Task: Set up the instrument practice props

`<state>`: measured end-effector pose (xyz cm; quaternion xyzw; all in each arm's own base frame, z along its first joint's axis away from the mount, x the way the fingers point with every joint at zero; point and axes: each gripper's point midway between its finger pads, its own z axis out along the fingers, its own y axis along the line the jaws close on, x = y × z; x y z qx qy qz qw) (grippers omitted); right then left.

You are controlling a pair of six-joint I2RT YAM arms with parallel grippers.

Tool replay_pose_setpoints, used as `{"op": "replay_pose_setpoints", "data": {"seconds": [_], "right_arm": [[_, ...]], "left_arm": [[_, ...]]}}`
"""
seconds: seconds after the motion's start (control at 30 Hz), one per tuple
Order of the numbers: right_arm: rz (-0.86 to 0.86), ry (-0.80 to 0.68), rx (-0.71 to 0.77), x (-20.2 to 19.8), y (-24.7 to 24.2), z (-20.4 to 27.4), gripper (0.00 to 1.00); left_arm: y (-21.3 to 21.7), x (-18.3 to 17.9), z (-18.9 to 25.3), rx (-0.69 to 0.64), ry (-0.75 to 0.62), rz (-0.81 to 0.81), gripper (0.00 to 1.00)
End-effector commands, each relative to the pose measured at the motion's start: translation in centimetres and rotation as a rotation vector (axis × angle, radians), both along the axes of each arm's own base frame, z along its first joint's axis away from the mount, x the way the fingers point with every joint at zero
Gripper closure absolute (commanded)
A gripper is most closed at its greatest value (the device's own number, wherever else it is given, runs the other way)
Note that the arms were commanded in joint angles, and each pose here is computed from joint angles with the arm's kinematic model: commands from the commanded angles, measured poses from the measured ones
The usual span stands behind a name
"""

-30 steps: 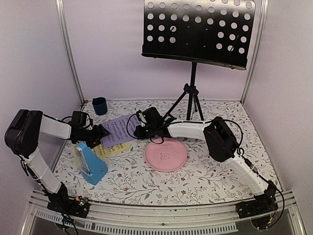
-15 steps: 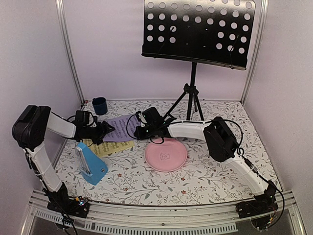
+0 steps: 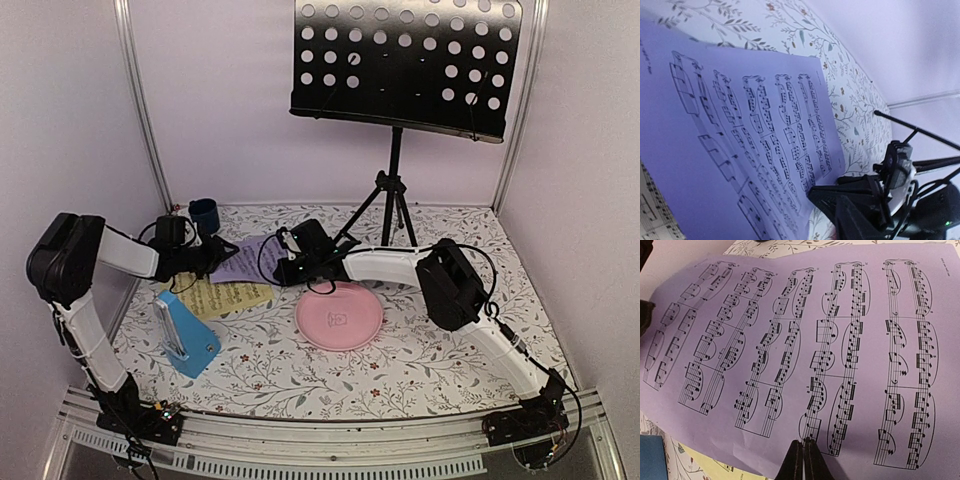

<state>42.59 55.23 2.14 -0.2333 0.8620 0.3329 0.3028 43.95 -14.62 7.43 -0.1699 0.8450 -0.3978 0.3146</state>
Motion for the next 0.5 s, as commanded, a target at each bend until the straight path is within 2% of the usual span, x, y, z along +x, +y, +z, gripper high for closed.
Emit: {"op": "replay_pose_setpoints", "data": {"seconds": [0.0,0.1,0.2,0.23,0.33,0.47], "right_arm": [[0.037,0.049,-0.055,-1.4,-0.5,-2.9,0.92],[0.047,0.009,-0.010,-1.4,-0.3,-0.3,0.83],[0.055,-0.067,0.064,-1.5,-0.4,4.5,0.63],[0.061,-0.081,0.082,-2.0,-0.7,5.6,0.56],[0.067,-0.187,0.202,-2.9,-1.7,13.4,0.41],[0.079,-0.277,0.265,-4.4,-3.5,18.6,0.23]], "left_arm": [[0.5,0.8,0.3,0.040,-0.007,0.034,0.58],[1.3,0.7,0.6,0.072,-0.014,0.049,0.82],[1.5,0.8,2.2,0.085,-0.068,0.047,1.00],[1.4,0.9,3.3,0.084,-0.101,0.039,1.00],[1.0,1.1,5.8,0.102,-0.179,-0.009,1.00],[0.6,0.8,9.5,0.130,-0.272,-0.060,1.00]]}}
